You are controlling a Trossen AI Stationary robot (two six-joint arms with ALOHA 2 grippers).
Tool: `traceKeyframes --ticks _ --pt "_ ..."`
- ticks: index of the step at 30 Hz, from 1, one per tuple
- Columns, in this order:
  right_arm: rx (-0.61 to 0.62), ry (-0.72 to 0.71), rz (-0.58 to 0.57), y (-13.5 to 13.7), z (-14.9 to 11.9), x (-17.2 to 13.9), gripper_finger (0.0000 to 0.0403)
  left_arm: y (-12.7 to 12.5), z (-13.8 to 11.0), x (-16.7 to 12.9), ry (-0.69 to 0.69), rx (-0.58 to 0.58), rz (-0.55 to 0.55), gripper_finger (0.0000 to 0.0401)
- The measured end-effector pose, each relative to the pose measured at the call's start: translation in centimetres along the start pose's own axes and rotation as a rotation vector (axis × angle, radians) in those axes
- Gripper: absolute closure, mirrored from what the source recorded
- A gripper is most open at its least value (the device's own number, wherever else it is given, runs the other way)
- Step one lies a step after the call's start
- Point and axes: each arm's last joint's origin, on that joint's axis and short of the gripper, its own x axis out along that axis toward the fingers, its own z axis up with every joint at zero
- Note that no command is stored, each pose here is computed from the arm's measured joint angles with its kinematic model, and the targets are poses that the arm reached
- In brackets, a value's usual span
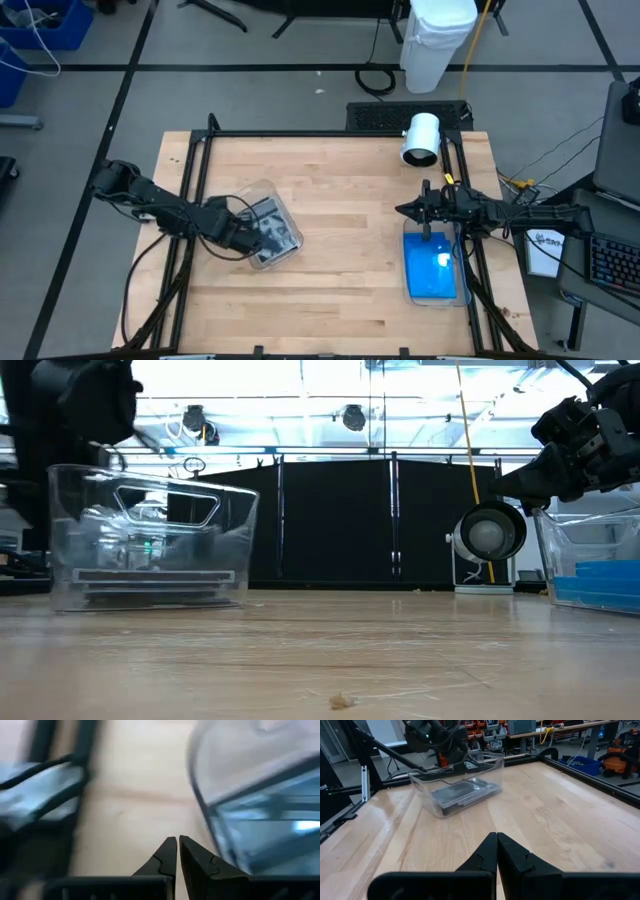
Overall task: Pick & place jewel cases by type
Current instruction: Adjust the left transparent bin
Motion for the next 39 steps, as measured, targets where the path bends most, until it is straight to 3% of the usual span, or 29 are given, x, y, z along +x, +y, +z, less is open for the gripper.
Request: traceKeyframes --ticks 3,12,19,28,31,37,39 --pt "-0.006 0.0 0.0 0.0 0.0 0.0 0.0401 -0.7 0.1 0.0 -0.066 0.025 -0.09 0.0371" --pt "-0.005 -0.001 0.0 0.0 0.0 0.0 0.0401 -1.4 1.4 0.4 -0.163 0.031 -0.117 0.0371" --pt "-0.006 0.0 0.0 0.0 0.0 0.0 0.0402 -2.3 1.8 0.4 -0.274 0.146 -0.194 0.0371" --pt "-0.014 -0.006 0.021 0.1 0.1 0.0 0.0402 -2.6 1.8 0.0 -0.33 0.184 -0.23 0.0371" --pt "-0.041 -0.088 0.187 0.6 1.0 -0.1 0.0402 -2.8 1.2 -1.6 -0.459 0.268 -0.313 0.0376" --pt "-0.087 -0.292 0.739 2.4 3.5 -1.5 0.0402 -2.6 -0.3 -5.8 -0.716 0.384 -0.51 0.039" --pt "-0.055 -0.291 0.85 2.6 3.8 -1.9 0.0402 -2.2 -1.1 -6.7 -0.769 0.428 -0.558 0.0386"
